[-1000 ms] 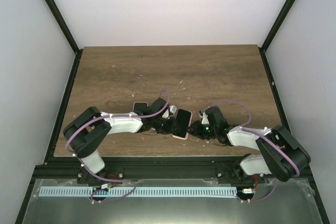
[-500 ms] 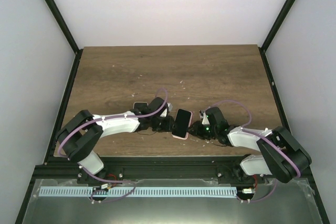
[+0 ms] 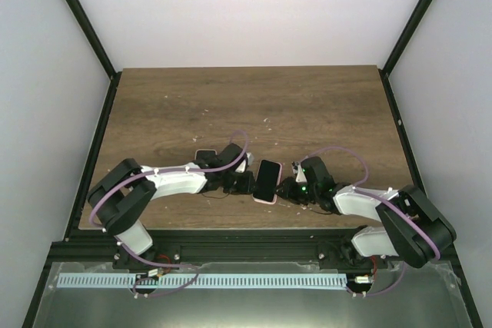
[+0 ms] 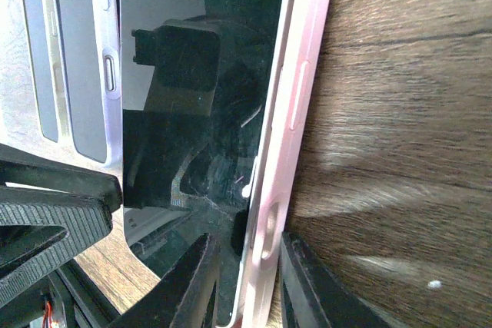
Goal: Put the phone into the phone case
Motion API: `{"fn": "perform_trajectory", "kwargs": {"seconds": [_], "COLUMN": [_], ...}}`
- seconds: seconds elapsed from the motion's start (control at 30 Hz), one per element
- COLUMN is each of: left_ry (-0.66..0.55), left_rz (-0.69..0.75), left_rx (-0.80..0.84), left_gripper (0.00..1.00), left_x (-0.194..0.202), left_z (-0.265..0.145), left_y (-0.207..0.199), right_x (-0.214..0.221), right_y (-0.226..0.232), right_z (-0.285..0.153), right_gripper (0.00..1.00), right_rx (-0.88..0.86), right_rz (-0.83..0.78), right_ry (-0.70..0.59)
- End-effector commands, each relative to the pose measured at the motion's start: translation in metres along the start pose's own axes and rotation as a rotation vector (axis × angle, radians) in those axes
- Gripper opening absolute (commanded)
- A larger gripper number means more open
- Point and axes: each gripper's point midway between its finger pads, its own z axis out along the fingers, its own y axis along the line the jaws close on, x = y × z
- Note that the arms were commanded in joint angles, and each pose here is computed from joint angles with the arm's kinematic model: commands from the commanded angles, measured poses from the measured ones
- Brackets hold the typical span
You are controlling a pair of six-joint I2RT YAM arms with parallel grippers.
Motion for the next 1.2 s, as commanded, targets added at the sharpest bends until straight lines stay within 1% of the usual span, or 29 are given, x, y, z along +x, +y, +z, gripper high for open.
{"fn": "perform_trajectory", "kwargs": {"seconds": [0.0, 0.23, 0.37, 0.43, 0.47, 0.53, 0.67, 0.77, 0.87, 1.1, 1.17], "left_ry": [0.018, 0.053, 0.069, 0.045, 0.027, -0.013, -0.042, -0.038, -0.032, -0.013, -0.011], "left_rz": [0.017, 0.004, 0.010, 0.014, 0.020, 0.033, 0.066, 0.073, 0.071, 0.069, 0.068], "left_rx": [0.051, 0.092, 0.107, 0.095, 0.093, 0.064, -0.031, -0.084, -0.095, -0.124, -0.119], "left_gripper": [0.17, 0.10, 0.09, 0.09, 0.13, 0.22, 0.32, 0.35, 0.37, 0.38, 0.36], "left_x": [0.003, 0.011, 0.014, 0.009, 0.007, -0.001, -0.008, -0.007, -0.005, -0.003, -0.003], "left_z": [0.005, 0.013, 0.017, 0.011, 0.006, -0.004, -0.014, -0.012, -0.009, -0.001, 0.001], "left_y": [-0.009, -0.019, -0.030, -0.031, -0.033, -0.033, -0.023, -0.013, -0.009, -0.001, -0.001], "right_x": [0.001, 0.003, 0.003, 0.002, 0.003, 0.001, 0.000, 0.000, -0.001, 0.000, 0.000], "right_y": [0.001, 0.008, 0.012, 0.010, 0.009, 0.007, 0.008, 0.008, 0.009, 0.008, 0.008], "right_z": [0.000, 0.002, 0.002, 0.001, 0.000, -0.002, -0.004, -0.003, -0.003, -0.003, -0.003], "right_gripper": [0.23, 0.23, 0.23, 0.23, 0.23, 0.23, 0.23, 0.23, 0.23, 0.23, 0.23], "right_rx": [-0.002, -0.060, -0.080, -0.069, -0.061, -0.051, -0.050, -0.051, -0.052, -0.049, -0.050], "right_rz": [-0.009, 0.003, 0.009, 0.008, 0.007, 0.002, -0.002, -0.002, -0.003, -0.002, -0.003], "right_ry": [-0.004, -0.001, -0.002, -0.011, -0.014, -0.026, -0.035, -0.031, -0.034, -0.031, -0.032]}}
